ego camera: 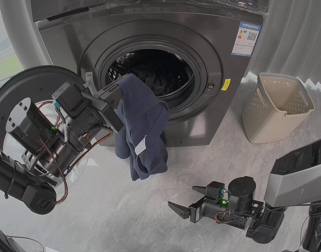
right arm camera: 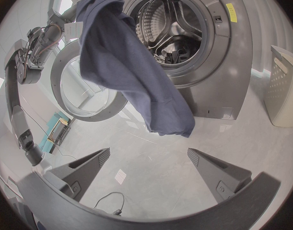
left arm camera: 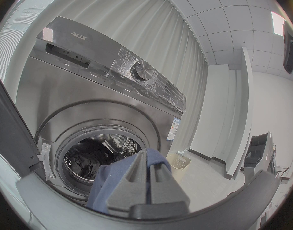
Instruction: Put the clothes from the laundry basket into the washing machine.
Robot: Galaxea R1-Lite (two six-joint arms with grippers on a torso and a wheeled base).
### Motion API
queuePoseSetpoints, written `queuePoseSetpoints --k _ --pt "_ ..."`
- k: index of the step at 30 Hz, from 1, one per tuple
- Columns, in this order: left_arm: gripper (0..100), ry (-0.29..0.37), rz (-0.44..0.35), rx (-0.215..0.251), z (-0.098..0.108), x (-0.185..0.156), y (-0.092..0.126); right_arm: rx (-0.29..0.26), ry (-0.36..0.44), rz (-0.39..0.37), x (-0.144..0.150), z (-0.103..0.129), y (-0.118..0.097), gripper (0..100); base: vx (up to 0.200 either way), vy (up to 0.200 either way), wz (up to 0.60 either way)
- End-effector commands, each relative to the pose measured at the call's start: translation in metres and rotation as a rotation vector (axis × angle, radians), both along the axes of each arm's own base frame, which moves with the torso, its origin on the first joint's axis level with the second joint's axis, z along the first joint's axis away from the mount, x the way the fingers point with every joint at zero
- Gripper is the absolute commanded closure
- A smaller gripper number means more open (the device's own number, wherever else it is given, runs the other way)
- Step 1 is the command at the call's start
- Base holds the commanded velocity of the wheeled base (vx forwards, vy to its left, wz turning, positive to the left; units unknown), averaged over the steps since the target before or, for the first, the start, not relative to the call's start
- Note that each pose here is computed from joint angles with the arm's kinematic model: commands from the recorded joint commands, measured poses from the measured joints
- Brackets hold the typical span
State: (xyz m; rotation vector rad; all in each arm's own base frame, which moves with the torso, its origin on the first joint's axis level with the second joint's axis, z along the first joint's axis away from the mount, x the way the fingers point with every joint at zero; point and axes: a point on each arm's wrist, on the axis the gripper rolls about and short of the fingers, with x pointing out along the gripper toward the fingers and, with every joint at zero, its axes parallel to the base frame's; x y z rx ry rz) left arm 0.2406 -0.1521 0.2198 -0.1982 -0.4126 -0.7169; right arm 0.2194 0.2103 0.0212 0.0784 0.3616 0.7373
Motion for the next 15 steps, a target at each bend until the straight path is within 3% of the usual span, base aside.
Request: queuePoseSetpoints --k 1,4,5,10,15 --pt "100 -0.004 -0.006 -0.001 0.001 -0.002 -0.001 0.039 -0.039 0.020 -0.001 0.012 0.007 0 0.000 0.000 0.00" --pt "100 -0.011 -0.008 -0.005 0.003 -0.003 -0.001 0.070 -0.071 0.032 0.002 0.020 0.016 0 0.000 0.000 0.00" --pt "100 -0.012 -0.011 -0.006 0.004 -0.004 -0.001 0.113 -0.117 0.043 0.009 0.029 0.027 0 0.000 0.000 0.00" --pt "100 -0.013 -0.010 -0.005 0.004 -0.005 0.000 0.209 -0.227 0.043 0.029 0.051 0.050 0 0.000 0.000 0.00" --pt "100 -0.033 -0.022 -0.016 0.010 -0.012 0.001 0.253 -0.285 0.012 0.056 0.055 0.061 0 0.000 0.000 0.00"
